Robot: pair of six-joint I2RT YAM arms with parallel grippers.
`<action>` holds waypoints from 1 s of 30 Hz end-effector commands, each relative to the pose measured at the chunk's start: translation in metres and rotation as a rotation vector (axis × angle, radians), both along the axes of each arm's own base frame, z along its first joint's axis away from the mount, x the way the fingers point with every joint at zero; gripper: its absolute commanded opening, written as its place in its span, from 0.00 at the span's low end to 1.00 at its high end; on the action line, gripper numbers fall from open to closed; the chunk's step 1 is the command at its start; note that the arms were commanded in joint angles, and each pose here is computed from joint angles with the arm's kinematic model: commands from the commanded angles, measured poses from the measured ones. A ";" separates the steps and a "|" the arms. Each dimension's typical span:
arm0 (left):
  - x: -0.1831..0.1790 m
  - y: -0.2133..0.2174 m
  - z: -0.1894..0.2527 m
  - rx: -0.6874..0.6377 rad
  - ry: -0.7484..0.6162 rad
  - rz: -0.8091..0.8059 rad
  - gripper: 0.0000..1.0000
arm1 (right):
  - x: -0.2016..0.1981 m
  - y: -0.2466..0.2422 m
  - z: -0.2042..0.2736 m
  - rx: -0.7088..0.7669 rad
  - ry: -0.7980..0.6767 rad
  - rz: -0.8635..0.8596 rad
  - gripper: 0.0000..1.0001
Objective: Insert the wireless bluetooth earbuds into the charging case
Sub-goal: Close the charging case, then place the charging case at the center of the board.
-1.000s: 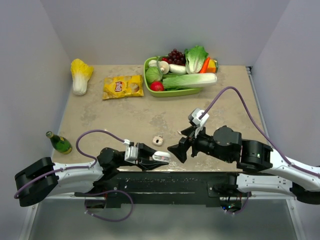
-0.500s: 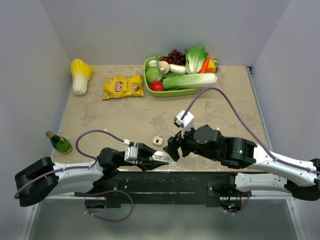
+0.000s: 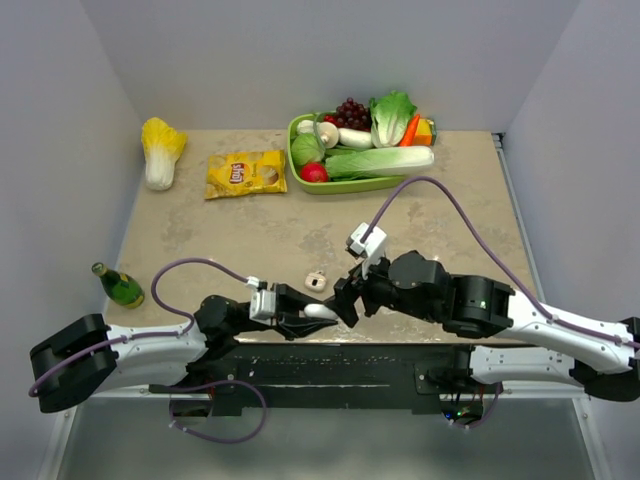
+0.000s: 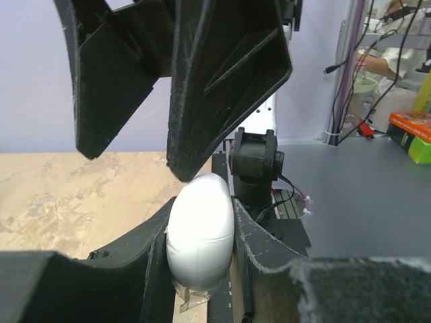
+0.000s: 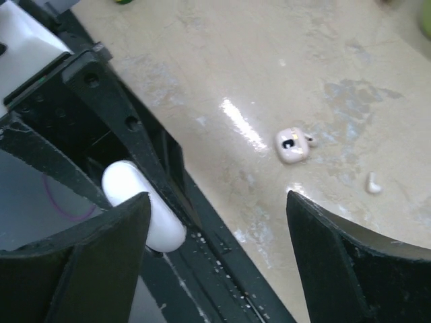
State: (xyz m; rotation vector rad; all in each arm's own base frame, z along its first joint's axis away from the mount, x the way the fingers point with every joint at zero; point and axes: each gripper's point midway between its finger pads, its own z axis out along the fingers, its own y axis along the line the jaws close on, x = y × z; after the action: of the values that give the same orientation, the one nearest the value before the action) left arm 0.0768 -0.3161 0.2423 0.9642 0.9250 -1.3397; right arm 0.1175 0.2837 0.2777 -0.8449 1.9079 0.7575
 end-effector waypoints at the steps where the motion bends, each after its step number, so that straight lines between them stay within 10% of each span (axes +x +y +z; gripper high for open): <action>1: 0.021 0.002 0.029 -0.101 0.009 0.113 0.00 | 0.036 -0.037 0.022 0.081 -0.070 -0.293 0.87; 5: 0.104 0.012 0.001 -0.060 0.341 0.496 0.00 | 0.055 -0.069 0.019 0.122 -0.136 -0.467 0.89; 11: 0.196 0.020 -0.103 0.147 0.940 0.616 0.00 | 0.053 -0.055 -0.026 0.039 -0.077 -0.461 0.86; 23: 0.271 0.035 -0.194 0.260 1.106 0.794 0.00 | 0.048 -0.054 -0.044 0.067 -0.041 -0.450 0.87; 30: 0.278 0.053 -0.217 0.325 1.177 0.868 0.26 | 0.048 -0.056 -0.051 0.056 -0.054 -0.441 0.90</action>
State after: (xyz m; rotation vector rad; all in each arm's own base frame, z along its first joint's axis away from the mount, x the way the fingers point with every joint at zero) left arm 0.3475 -0.2690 0.0281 -0.1359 2.1473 -0.9185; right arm 0.1615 0.2267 0.2200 -0.4327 1.9545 0.4836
